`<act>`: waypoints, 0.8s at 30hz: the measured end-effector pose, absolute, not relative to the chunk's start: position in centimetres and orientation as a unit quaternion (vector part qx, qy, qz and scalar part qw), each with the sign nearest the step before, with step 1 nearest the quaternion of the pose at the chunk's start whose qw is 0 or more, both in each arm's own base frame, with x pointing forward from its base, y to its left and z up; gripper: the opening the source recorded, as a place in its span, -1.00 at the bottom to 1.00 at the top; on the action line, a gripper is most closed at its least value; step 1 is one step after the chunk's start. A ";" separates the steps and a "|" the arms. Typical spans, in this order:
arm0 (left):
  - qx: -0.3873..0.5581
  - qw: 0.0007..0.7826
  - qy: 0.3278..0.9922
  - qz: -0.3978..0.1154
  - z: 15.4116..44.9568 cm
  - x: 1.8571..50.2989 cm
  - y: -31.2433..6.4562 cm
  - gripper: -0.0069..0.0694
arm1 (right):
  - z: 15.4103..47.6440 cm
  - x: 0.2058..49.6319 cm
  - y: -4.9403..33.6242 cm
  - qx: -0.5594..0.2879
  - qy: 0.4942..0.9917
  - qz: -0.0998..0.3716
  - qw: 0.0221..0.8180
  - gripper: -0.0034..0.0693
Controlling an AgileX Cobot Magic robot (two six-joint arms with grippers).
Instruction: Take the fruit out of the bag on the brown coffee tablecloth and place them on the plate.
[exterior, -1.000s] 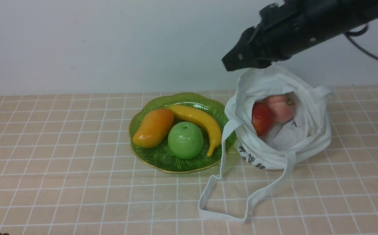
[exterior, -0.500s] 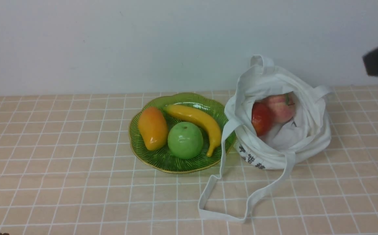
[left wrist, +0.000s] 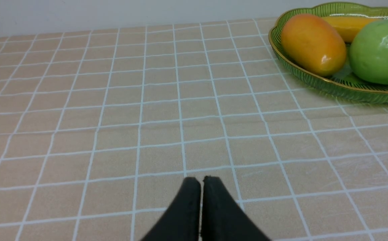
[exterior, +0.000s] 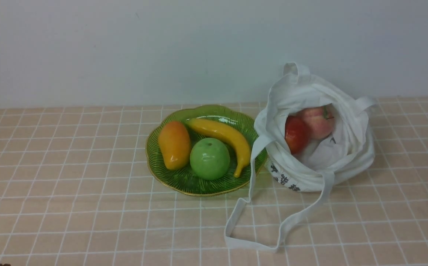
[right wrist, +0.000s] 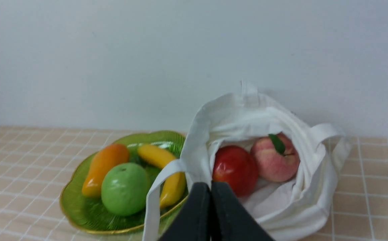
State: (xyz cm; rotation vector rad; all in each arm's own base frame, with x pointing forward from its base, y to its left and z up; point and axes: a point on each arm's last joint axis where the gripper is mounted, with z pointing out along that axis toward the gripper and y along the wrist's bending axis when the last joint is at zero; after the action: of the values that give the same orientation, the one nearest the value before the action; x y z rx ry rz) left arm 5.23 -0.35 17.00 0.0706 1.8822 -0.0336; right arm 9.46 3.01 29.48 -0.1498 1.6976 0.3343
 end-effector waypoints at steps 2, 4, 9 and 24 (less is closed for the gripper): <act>0.030 0.588 0.808 -0.014 17.0 5.2 -0.3 -0.84 | 28.5 9.6 2.9 -0.057 0.732 0.144 0.663 -0.94; 0.030 0.588 0.808 -0.014 17.0 5.2 -0.3 -0.84 | 28.3 9.7 2.8 -0.059 0.725 0.151 0.670 -0.94; 0.030 0.588 0.808 -0.014 17.0 5.2 -0.3 -0.84 | 28.1 9.7 2.6 -0.047 0.709 0.138 0.690 -0.94; 0.030 0.588 0.808 -0.014 17.0 5.2 -0.3 -0.84 | 28.0 9.7 2.6 -0.049 0.708 0.135 0.691 -0.94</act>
State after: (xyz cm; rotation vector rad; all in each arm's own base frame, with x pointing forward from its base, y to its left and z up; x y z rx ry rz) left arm 5.23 -0.35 17.00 0.0706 1.8822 -0.0336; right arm 9.75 2.63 27.95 -0.1100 1.5827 0.3021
